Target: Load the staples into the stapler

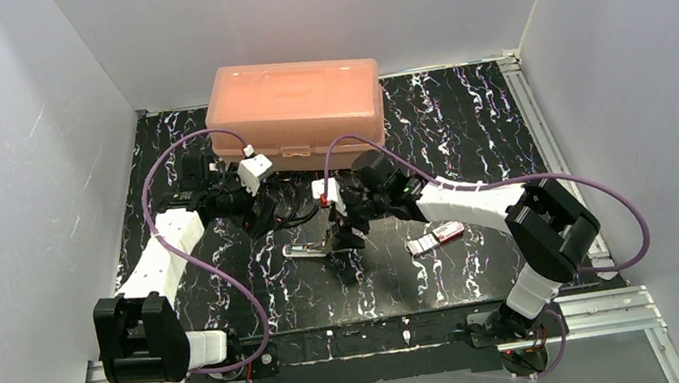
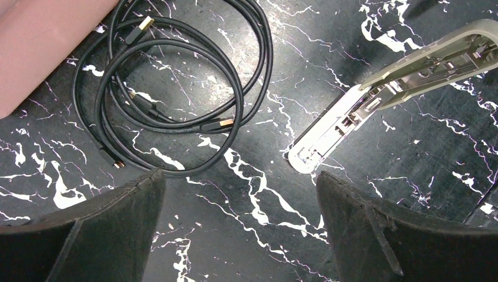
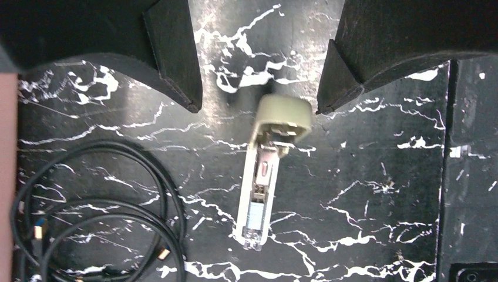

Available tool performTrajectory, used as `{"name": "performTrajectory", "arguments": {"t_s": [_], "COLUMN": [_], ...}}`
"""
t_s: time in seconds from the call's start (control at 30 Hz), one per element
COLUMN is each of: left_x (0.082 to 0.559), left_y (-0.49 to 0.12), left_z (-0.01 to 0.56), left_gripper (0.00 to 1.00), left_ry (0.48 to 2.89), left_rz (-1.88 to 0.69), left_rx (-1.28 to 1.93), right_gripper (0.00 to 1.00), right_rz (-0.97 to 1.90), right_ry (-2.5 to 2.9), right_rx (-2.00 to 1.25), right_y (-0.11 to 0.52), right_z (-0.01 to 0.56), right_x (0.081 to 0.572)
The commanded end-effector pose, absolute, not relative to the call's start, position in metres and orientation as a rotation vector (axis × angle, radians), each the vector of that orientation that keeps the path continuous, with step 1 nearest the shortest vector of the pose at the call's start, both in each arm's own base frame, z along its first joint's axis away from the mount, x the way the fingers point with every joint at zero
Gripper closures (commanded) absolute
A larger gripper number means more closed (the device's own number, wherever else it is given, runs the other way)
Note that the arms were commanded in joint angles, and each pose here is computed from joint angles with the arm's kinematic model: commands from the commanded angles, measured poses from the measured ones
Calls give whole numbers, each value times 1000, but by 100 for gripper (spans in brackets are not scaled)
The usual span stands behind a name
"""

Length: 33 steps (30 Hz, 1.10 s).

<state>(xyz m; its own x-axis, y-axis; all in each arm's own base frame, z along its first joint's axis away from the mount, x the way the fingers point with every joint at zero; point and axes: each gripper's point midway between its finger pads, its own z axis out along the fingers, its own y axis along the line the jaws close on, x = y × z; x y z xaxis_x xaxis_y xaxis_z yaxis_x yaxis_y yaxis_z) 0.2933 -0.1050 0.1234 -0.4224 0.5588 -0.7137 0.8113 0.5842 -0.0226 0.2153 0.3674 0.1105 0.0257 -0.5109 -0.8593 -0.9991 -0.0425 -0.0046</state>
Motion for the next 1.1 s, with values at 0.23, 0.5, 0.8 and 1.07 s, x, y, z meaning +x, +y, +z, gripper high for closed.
{"name": "performTrajectory", "arguments": {"t_s": [0.23, 0.5, 0.8, 1.07], "left_x": [298, 298, 297, 300], "left_y": [-104, -105, -105, -104], "left_z": [138, 140, 139, 137], "left_gripper": [2, 2, 2, 2], "left_ry": [2108, 2095, 2093, 2093], "left_rz": [-458, -458, -463, -449], "left_rx": [1064, 1075, 1075, 1072], "right_gripper": [51, 43, 43, 68], "right_rz": [937, 941, 945, 946], "right_ry": [1553, 1596, 1628, 1627], "right_rx": [-1606, -1586, -1583, -1612], "right_y": [384, 382, 381, 380], "right_z": [114, 110, 103, 112], "right_x": [208, 208, 208, 207]}}
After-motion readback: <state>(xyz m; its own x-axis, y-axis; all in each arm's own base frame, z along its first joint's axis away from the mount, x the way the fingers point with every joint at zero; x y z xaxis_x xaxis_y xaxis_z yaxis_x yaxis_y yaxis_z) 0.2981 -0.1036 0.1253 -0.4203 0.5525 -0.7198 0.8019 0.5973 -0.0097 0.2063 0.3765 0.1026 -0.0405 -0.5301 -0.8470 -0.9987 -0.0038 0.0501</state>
